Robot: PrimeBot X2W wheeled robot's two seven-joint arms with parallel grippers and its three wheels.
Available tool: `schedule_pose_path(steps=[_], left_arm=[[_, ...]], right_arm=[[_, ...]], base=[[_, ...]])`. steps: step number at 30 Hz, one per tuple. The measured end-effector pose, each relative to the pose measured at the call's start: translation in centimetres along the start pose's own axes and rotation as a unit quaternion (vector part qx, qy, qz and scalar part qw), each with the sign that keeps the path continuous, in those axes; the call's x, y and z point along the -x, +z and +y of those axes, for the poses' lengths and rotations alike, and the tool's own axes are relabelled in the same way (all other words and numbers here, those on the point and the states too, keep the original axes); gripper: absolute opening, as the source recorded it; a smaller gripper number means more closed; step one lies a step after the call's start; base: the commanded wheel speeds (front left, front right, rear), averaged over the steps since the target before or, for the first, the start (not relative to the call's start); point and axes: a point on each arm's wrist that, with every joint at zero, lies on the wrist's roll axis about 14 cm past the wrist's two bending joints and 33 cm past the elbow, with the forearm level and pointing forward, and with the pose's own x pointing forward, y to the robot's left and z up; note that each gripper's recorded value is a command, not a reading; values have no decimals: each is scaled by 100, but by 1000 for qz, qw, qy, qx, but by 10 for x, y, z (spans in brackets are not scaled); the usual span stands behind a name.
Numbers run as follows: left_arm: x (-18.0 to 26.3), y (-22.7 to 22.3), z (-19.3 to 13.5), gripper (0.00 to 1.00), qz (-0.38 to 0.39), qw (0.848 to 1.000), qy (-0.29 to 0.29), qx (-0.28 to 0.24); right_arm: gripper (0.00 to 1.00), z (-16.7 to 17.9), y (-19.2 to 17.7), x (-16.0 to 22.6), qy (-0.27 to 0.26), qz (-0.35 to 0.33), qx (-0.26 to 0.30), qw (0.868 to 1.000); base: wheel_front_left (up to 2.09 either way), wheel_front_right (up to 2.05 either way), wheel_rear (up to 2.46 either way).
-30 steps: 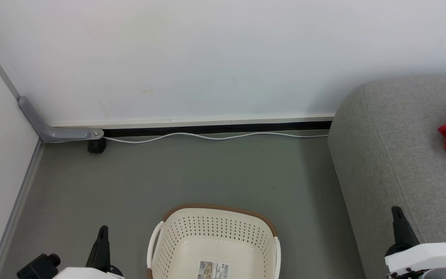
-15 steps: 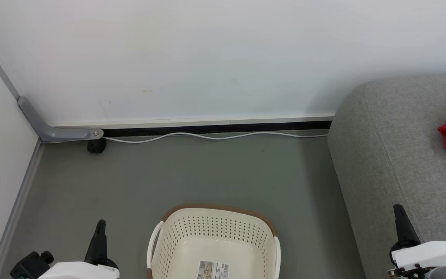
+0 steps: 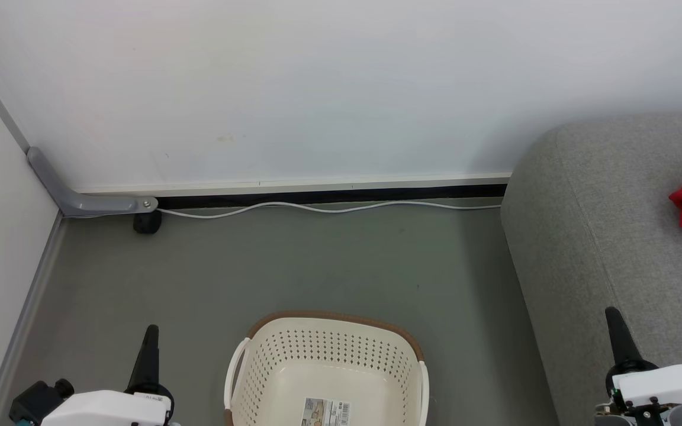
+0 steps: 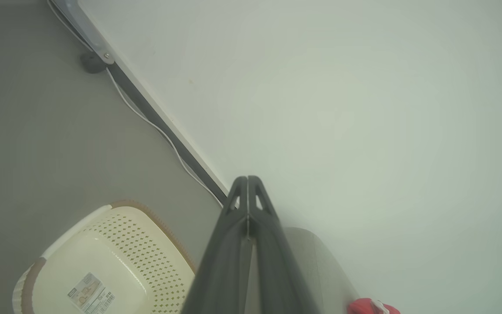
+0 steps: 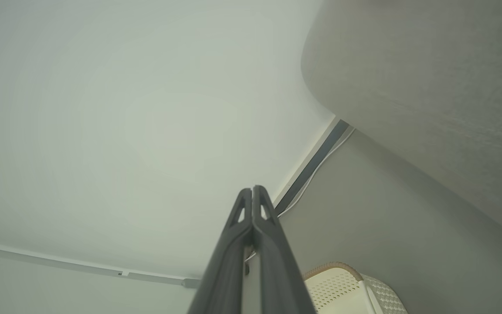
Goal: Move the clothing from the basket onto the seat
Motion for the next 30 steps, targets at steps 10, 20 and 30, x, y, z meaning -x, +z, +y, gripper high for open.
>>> schedule_pose_path(steps=[10, 20, 30], left_arm=[[-1, 1, -3, 0, 4, 999, -6, 53], [-5, 5, -11, 0, 6, 994, -22, 107], [-5, 8, -14, 0, 9, 986, -29, 162]], right_arm=[[0, 2, 2, 0, 3, 1, -55, 998], [0, 6, 6, -1, 11, -1, -110, 994], [0, 8, 11, -1, 17, -4, -166, 986]], base=[[0, 0, 0], [0, 0, 0], [0, 0, 0]])
